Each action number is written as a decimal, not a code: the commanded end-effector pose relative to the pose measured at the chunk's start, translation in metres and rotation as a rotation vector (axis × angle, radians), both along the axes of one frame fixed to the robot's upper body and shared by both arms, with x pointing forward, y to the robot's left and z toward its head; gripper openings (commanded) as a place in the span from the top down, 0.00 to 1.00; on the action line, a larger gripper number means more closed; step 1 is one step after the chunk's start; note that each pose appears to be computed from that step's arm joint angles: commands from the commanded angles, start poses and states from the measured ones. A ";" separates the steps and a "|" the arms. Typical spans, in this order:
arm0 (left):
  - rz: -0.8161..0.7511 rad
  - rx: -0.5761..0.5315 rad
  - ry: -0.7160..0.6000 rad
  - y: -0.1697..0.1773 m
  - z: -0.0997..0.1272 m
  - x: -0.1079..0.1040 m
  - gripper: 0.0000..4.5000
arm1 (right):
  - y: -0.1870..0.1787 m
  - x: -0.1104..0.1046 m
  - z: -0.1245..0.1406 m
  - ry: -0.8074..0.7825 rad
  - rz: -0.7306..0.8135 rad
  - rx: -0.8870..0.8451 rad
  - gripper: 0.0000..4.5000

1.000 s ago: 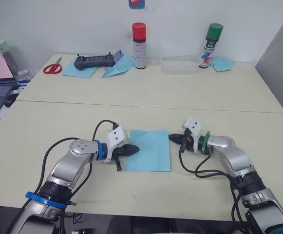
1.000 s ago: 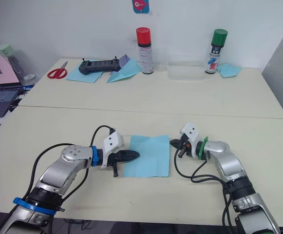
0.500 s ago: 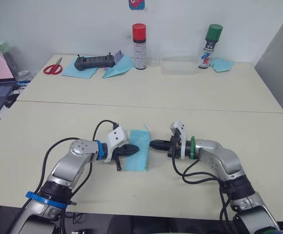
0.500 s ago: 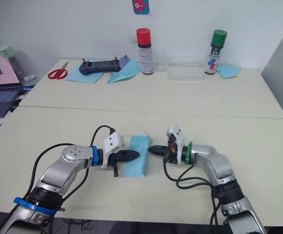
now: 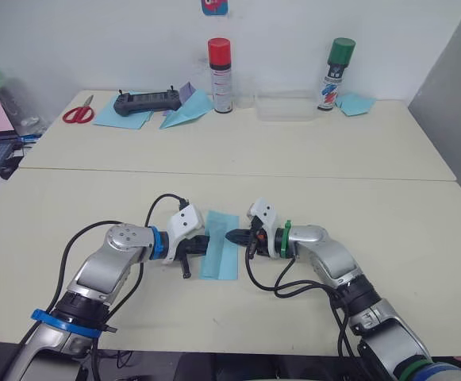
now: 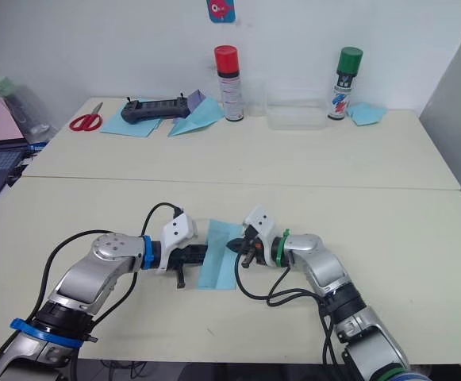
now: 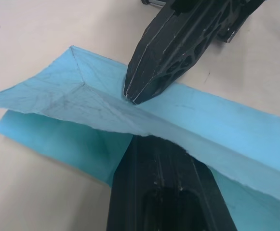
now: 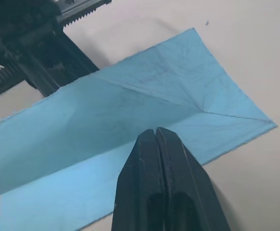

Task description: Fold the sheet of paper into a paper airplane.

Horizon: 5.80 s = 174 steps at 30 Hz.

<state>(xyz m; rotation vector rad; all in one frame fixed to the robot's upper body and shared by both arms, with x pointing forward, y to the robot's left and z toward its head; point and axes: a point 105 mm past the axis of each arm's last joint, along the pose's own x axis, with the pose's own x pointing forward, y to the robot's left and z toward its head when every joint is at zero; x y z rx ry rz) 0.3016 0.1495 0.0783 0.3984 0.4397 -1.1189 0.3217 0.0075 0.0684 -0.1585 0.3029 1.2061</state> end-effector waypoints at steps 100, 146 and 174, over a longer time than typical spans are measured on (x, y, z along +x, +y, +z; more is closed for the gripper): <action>0.122 -0.201 -0.038 0.022 0.030 0.016 1.00 | -0.025 -0.016 -0.015 0.037 0.072 -0.025 1.00; 0.008 -0.199 -0.035 -0.001 0.036 0.006 1.00 | -0.016 -0.024 -0.018 0.044 0.074 -0.029 1.00; -0.123 -0.213 -0.076 -0.046 0.041 0.016 1.00 | -0.026 -0.022 0.073 0.589 -0.084 0.385 0.48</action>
